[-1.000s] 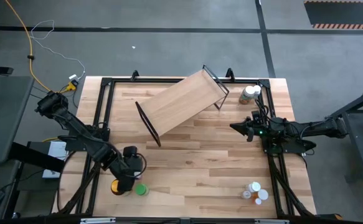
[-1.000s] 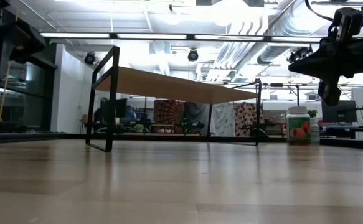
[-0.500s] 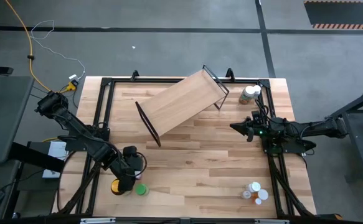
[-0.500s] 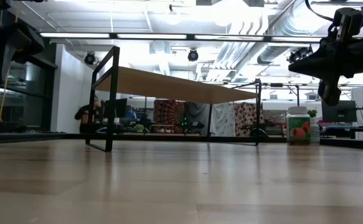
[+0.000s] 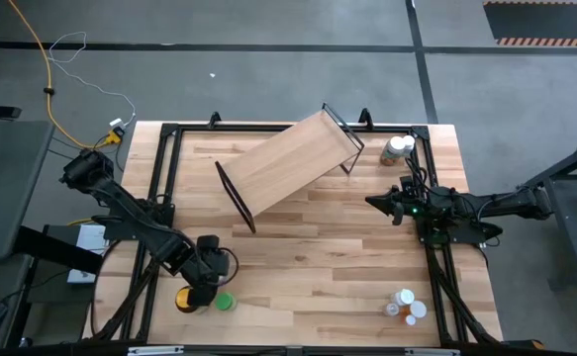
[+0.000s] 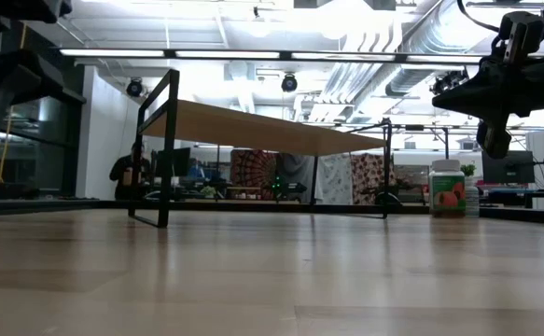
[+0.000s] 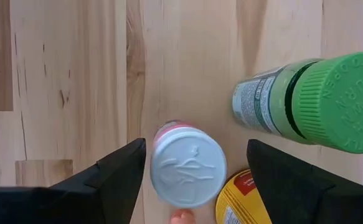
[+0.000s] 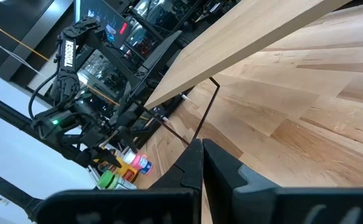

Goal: Pick and place medicine bottles onto shelf by color
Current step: Put the pink medicine bottle on the shelf

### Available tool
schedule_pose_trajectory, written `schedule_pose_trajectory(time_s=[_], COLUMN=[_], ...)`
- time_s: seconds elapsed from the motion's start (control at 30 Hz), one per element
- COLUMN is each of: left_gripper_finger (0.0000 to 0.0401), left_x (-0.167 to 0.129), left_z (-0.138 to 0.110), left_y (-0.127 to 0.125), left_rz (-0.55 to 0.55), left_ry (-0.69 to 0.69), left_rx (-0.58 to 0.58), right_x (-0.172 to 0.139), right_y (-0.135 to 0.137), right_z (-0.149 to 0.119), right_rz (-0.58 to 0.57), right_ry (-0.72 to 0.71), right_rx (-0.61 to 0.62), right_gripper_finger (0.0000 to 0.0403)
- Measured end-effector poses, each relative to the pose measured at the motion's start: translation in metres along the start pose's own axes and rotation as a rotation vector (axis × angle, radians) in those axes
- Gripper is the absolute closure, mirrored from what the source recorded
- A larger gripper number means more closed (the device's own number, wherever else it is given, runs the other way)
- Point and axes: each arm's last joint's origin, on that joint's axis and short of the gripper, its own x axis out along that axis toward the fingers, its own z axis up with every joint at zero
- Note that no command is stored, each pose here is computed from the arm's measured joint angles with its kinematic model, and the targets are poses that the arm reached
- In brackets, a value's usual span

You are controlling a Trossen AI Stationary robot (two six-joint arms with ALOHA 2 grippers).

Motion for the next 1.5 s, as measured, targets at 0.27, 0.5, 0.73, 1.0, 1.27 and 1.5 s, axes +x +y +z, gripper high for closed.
schedule_pose_trajectory(time_s=[0.27,0.5,0.73,1.0,1.27,1.5], left_gripper_finger=[0.0131,0.0161,0.0202,0.0243,0.0242,0.0242], left_x=[-0.001,-0.001,-0.001,-0.001,-0.028,-0.081], left_z=[-0.001,-0.002,-0.003,-0.003,0.016,0.035], left_y=[0.001,0.002,0.003,0.006,0.010,0.013], left_rz=[0.012,0.023,0.025,0.046,0.083,0.181], left_ry=[-0.001,0.015,0.022,0.040,-0.052,-0.087], left_rx=[-0.001,0.000,0.009,0.016,0.066,0.112], right_x=[0.000,0.000,0.000,0.000,0.000,0.000], right_y=[0.000,0.000,0.000,0.000,0.000,0.000], right_z=[0.000,0.000,0.000,0.000,0.000,0.000], right_rz=[0.000,0.000,0.000,0.000,0.000,0.000], right_ry=[0.000,0.000,0.000,0.000,0.000,0.000], right_rx=[0.000,0.000,0.000,0.000,0.000,0.000], right_gripper_finger=[0.0402,0.0402,0.0402,0.0402,0.0402,0.0402])
